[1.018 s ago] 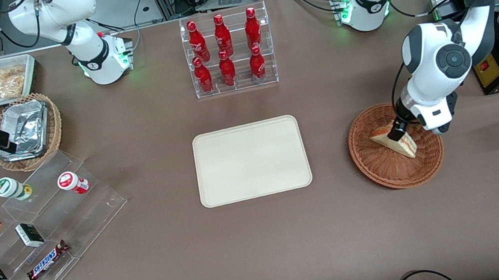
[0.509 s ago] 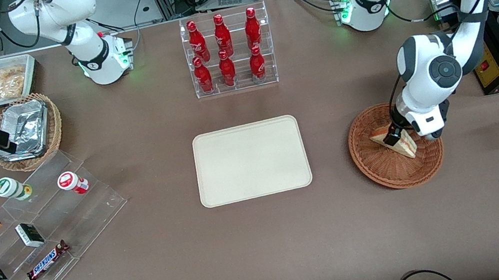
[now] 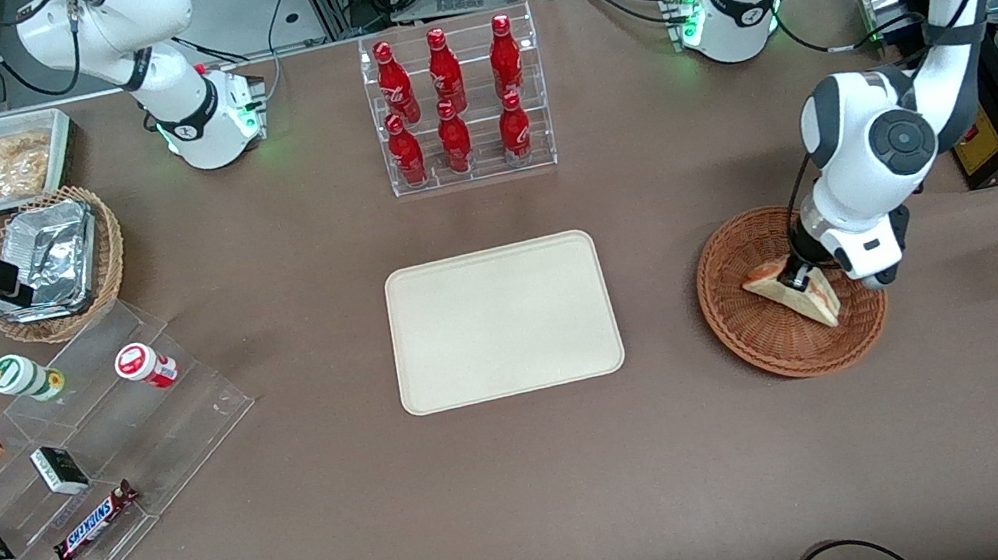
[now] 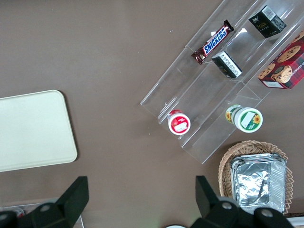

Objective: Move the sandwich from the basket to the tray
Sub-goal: 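Lift the sandwich and carry it over the cream tray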

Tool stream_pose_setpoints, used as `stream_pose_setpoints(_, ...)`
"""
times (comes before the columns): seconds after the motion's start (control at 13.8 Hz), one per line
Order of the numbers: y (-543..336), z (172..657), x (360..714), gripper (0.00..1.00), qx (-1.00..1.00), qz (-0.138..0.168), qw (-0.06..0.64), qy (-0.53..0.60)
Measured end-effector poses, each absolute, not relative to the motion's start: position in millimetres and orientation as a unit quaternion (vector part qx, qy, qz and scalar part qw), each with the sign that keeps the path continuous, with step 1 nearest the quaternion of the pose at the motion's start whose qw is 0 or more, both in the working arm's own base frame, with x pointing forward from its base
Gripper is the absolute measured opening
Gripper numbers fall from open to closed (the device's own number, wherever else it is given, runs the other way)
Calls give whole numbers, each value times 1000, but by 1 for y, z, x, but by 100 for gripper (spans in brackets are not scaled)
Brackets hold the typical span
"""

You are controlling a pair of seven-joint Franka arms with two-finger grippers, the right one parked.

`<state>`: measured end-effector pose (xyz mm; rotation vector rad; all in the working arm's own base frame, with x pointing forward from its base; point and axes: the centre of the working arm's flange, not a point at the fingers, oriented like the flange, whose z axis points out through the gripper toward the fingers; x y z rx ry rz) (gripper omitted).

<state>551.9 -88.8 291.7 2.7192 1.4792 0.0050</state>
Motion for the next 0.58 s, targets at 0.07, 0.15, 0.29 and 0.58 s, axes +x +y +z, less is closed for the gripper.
stream_pose_setpoints(0.07, -93, 315, 561, 19, 880, -5, 17, 474)
stream_pose_setpoints(0.15, -103, 346, 571, 19, 884, -14, 8, 467)
stream_pose_setpoints(0.29, -134, 413, 582, 15, 897, -22, -8, 441)
stream_pose_setpoints(0.58, -237, 479, 568, 15, 932, -12, -6, 363)
